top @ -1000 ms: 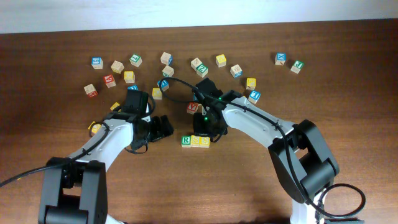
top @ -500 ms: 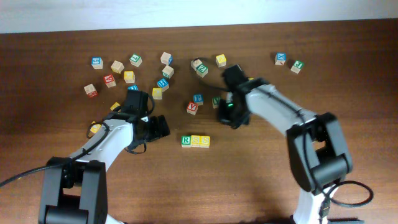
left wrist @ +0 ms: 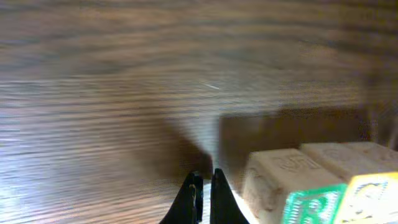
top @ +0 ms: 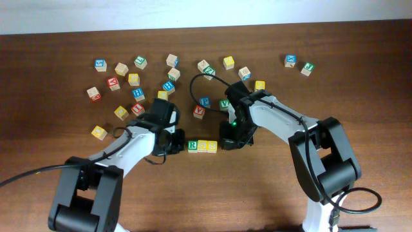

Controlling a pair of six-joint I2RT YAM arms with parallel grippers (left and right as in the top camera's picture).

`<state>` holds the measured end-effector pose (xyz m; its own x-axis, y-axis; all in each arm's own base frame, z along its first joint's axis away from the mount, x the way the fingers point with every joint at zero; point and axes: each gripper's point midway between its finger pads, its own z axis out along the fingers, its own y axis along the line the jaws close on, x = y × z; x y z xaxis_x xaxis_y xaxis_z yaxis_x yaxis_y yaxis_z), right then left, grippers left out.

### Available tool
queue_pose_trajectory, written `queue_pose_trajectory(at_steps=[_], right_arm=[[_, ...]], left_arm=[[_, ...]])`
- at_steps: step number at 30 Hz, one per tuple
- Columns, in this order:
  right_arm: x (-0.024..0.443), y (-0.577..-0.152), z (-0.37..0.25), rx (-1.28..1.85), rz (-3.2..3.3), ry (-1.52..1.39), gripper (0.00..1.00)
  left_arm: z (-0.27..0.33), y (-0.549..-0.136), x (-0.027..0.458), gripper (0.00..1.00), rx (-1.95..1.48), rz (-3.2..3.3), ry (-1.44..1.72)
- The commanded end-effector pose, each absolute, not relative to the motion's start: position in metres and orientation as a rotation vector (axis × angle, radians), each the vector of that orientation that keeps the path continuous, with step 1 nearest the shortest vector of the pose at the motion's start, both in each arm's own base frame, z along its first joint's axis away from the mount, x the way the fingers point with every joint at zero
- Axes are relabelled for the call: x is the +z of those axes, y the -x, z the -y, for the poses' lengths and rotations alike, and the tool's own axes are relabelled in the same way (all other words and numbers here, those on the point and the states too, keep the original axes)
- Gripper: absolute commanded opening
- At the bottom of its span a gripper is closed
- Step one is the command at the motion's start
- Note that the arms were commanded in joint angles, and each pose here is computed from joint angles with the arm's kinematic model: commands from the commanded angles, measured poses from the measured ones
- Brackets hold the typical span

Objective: Spell out RSS

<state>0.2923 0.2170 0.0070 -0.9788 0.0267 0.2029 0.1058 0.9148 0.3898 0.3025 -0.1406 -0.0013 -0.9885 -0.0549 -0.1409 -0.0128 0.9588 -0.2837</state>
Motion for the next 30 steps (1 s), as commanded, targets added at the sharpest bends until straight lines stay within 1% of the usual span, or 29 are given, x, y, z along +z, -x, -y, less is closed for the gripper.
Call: queue_pose_trajectory(at_steps=[1, 7, 10, 19, 24, 30], right_arm=[[0.007, -0.291, -0.221, -0.614, 2.875, 0.104, 0.05], [0.007, -0.296, -0.224, -0.636, 2.895, 0.096, 0.05], [0.009, -0.300, -0.230, -0.686, 2.896, 0.086, 0.05], [0.012, -0.304, -0.235, -0.731, 2.895, 0.101, 0.05], [0.011, -0.297, -0.232, -0.699, 2.868, 0.127, 0.04], [0.008, -0.299, -0.226, -0.647, 2.891, 0.154, 0.04]], left_arm=[[0.156, -0.294, -0.006, 0.00, -0.462, -2.970, -0.039], [0.159, -0.293, -0.006, 0.00, -0.474, -2.973, -0.052], [0.167, -0.289, -0.004, 0.00, -0.549, -2.980, -0.062], [0.165, -0.285, -0.005, 0.00, -0.541, -2.999, -0.057], [0.160, -0.288, -0.006, 0.00, -0.492, -2.993, -0.052], [0.161, -0.289, -0.006, 0.00, -0.494, -2.987, -0.053]])
